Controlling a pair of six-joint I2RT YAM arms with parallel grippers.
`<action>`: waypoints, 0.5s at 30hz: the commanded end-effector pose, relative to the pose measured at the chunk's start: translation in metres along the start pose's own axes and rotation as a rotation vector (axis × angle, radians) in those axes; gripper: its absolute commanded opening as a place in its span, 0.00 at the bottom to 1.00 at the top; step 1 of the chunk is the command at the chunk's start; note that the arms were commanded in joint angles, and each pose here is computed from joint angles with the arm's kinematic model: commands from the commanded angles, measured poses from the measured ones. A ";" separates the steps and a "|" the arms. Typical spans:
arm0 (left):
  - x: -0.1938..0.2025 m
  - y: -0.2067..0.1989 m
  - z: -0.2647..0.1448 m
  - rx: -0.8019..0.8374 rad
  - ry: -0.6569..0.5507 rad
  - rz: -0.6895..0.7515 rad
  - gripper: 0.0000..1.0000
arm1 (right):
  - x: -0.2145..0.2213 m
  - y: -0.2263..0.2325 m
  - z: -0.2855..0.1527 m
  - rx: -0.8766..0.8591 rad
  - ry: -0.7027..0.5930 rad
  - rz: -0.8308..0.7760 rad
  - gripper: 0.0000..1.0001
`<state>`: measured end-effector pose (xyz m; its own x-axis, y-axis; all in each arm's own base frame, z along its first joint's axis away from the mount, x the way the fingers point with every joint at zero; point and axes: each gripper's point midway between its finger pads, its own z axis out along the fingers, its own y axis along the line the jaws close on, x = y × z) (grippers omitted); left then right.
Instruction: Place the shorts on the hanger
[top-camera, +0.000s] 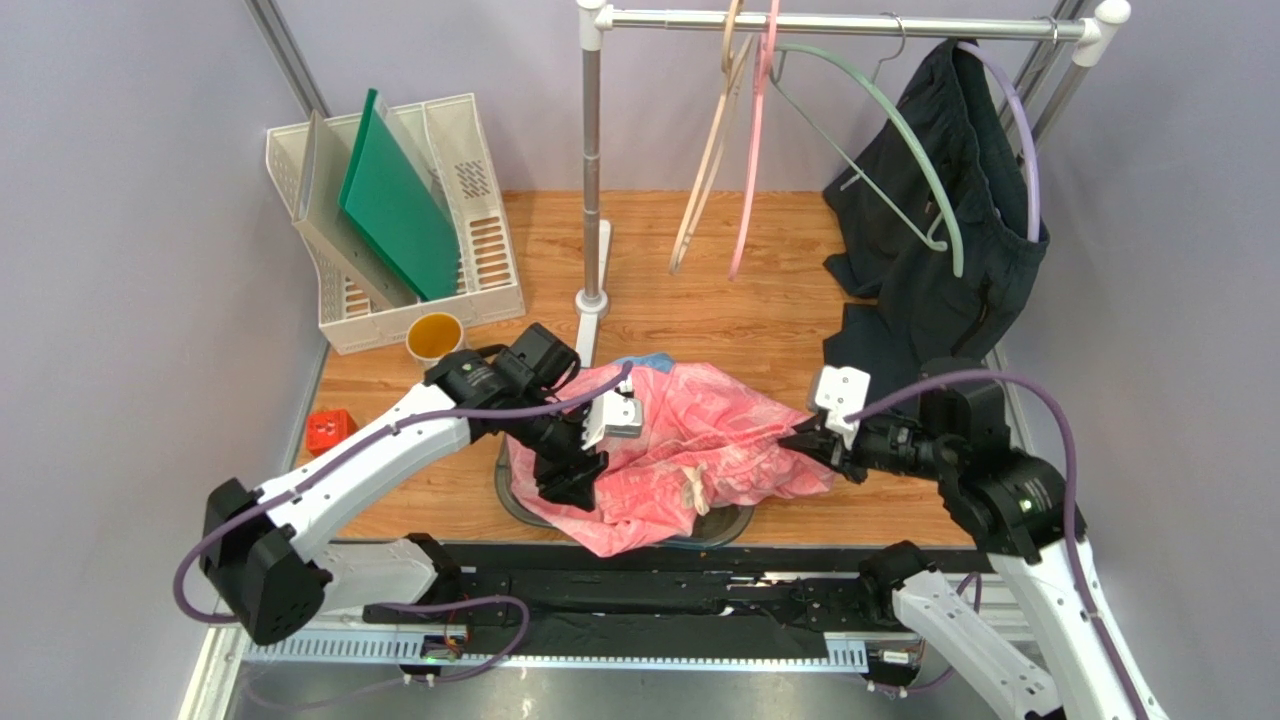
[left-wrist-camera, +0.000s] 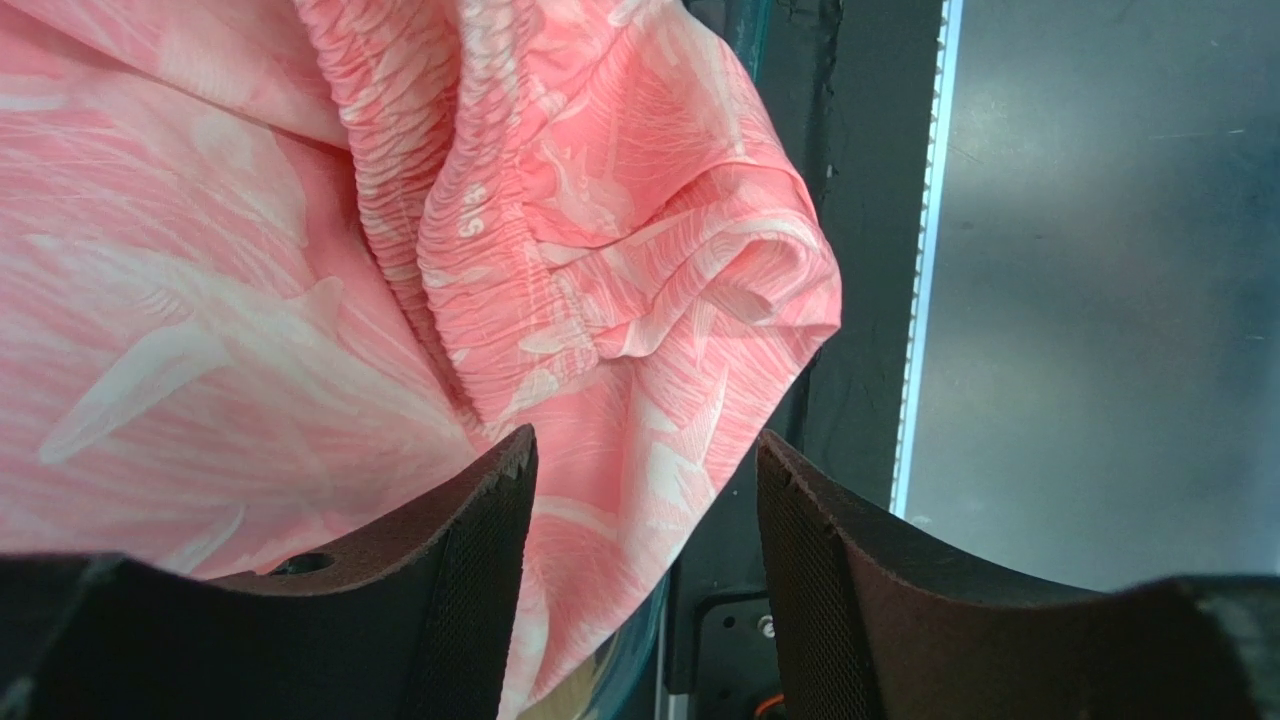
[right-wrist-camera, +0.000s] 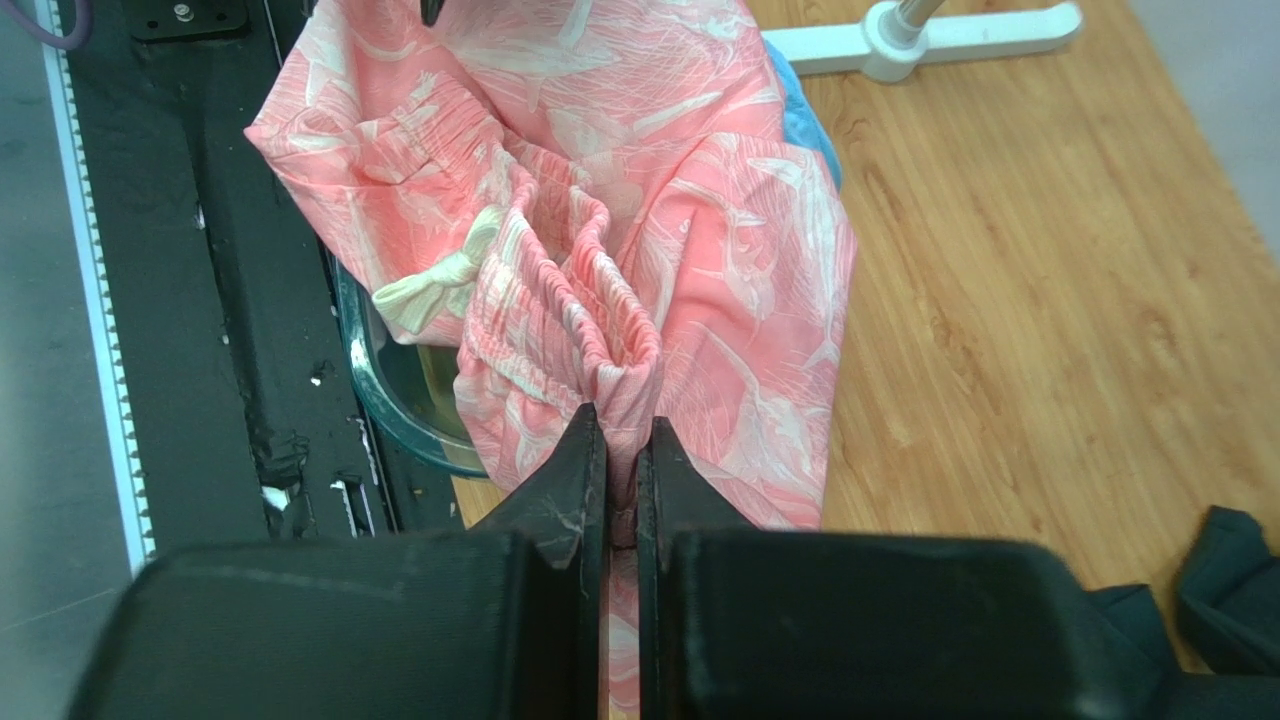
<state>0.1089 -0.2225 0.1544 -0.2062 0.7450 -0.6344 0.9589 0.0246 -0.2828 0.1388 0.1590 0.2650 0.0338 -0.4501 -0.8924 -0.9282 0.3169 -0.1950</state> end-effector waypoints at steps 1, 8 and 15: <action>-0.009 0.000 0.010 0.055 -0.003 -0.022 0.61 | -0.002 0.010 -0.012 0.017 -0.034 -0.088 0.00; -0.011 0.014 0.029 0.089 0.032 -0.086 0.69 | 0.008 0.027 -0.023 0.010 -0.050 -0.174 0.00; 0.006 0.035 0.044 0.042 0.115 -0.158 0.71 | 0.020 0.037 -0.029 0.009 -0.042 -0.233 0.00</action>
<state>0.1184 -0.2380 0.1073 -0.3277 0.8138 -0.4799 0.8935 0.1019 -0.4374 0.0995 0.1386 0.2518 0.1953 -0.4748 -0.8581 -0.9031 0.2541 -0.3461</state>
